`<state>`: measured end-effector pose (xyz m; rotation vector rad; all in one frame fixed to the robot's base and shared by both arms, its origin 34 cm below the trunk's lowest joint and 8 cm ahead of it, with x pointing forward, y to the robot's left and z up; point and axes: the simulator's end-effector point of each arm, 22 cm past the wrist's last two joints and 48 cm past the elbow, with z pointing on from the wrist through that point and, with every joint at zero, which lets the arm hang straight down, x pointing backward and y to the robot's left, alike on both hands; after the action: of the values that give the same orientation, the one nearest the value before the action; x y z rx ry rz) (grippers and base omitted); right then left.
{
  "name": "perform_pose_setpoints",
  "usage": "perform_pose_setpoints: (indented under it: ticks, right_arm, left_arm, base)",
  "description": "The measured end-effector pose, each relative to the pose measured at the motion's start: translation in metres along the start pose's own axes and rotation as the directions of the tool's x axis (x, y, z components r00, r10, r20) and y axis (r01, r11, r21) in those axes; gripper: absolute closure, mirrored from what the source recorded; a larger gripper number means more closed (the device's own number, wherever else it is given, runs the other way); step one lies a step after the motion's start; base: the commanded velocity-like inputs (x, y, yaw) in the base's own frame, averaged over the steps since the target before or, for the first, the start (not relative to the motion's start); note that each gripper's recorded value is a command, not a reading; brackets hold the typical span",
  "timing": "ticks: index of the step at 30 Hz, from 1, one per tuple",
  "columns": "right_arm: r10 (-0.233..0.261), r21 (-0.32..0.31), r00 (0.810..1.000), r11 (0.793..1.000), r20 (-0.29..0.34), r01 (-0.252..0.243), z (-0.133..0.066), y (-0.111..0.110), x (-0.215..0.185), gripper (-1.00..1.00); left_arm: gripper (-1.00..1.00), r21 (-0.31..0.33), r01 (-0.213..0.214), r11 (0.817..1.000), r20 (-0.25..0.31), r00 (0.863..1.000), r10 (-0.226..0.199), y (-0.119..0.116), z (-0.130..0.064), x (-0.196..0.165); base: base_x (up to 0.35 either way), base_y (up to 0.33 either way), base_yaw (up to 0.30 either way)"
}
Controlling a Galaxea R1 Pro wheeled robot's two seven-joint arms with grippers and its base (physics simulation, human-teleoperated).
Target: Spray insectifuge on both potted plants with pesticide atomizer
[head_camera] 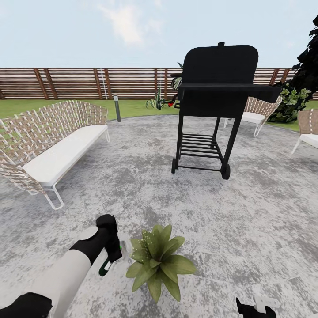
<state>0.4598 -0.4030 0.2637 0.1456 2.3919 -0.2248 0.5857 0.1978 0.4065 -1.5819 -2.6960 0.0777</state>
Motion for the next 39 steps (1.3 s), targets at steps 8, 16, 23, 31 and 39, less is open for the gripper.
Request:
perform_pose_setpoints:
  ticks: [8, 16, 23, 31, 39]
  right_arm:
    - [0.000, 0.000, 1.000, 1.000, 0.001, 0.000, 0.000, 0.000, 0.000, -1.00]
    - [-0.001, 0.000, 1.000, 1.000, 0.001, 0.001, 0.000, 0.000, 0.000, -1.00]
    - [0.000, 0.001, 1.000, 1.000, 0.001, 0.000, 0.000, -0.001, 0.000, -1.00]
    - [0.000, 0.001, 1.000, 1.000, 0.001, 0.000, 0.000, -0.001, 0.000, -1.00]
    - [-0.001, 0.001, 1.000, 1.000, 0.001, 0.001, 0.000, -0.001, -0.001, -1.00]
  left_arm:
    - [1.00, -0.012, 0.007, 1.000, -0.016, 1.000, -0.007, 0.011, -0.004, 0.007]
    - [1.00, -0.008, 0.067, 0.998, -0.113, 0.991, -0.067, 0.029, 0.010, 0.074]
    - [1.00, 0.058, 0.074, 0.996, -0.147, 0.987, -0.065, 0.003, 0.031, 0.083]
    - [1.00, -0.013, 0.045, 0.999, -0.058, 0.997, -0.046, 0.016, 0.011, 0.040]
    - [1.00, 0.071, 0.079, 0.994, -0.089, 0.993, -0.073, -0.025, 0.053, 0.062]
  base:
    - [0.000, 0.000, 0.000]
    - [0.000, 0.000, 0.000]
    - [0.000, 0.000, 0.000]
    - [0.000, 0.000, 0.033]
    - [0.000, 0.000, 0.232]
